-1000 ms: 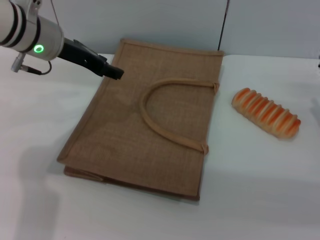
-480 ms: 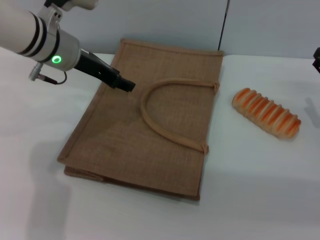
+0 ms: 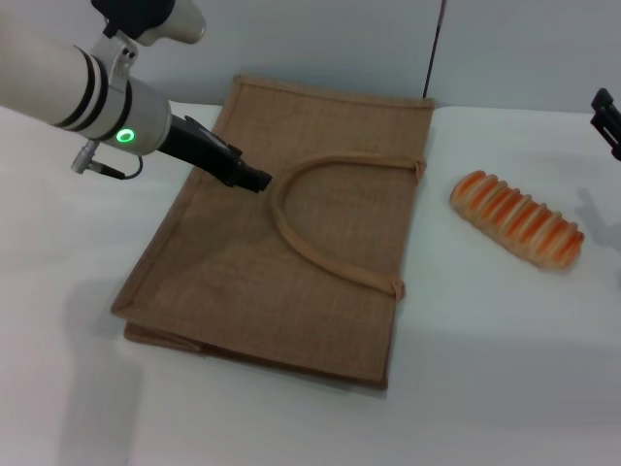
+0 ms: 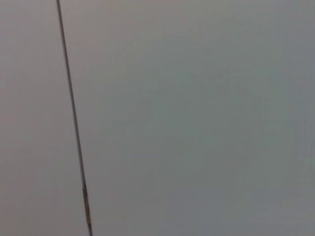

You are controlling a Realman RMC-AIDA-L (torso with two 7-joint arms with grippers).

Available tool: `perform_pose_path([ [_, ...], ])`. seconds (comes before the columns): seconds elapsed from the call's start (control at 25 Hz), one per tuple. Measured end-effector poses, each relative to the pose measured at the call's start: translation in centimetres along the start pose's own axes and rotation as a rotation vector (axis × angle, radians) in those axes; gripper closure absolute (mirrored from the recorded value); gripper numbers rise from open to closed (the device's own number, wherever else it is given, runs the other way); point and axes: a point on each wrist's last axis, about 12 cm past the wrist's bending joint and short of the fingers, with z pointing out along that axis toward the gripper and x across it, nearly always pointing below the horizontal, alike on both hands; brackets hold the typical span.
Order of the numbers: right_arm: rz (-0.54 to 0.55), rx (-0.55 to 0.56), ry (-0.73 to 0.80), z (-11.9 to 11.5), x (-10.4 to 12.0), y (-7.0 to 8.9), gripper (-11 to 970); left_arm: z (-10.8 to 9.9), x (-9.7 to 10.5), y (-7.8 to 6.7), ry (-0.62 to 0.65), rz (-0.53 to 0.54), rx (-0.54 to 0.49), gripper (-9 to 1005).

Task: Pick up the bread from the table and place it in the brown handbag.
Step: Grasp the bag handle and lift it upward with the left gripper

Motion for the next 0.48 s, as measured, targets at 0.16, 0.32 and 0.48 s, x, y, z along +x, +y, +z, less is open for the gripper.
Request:
perform_pose_path([
  [0.16, -0.005, -0.015, -0.001, 0.30, -0.13, 0.33, 189, 0.13, -0.06, -0.07, -0.008, 0.015, -0.002, 376],
  [0.32, -0.006, -0.017, -0.001, 0.33, -0.15, 0.36, 188, 0.13, 0.21, 0.14, -0.013, 0.018, -0.016, 378],
  [0.48, -0.007, -0.020, 0.001, 0.33, -0.10, 0.45, 188, 0.14, 0.38, 0.32, -0.019, 0.020, -0.028, 379],
])
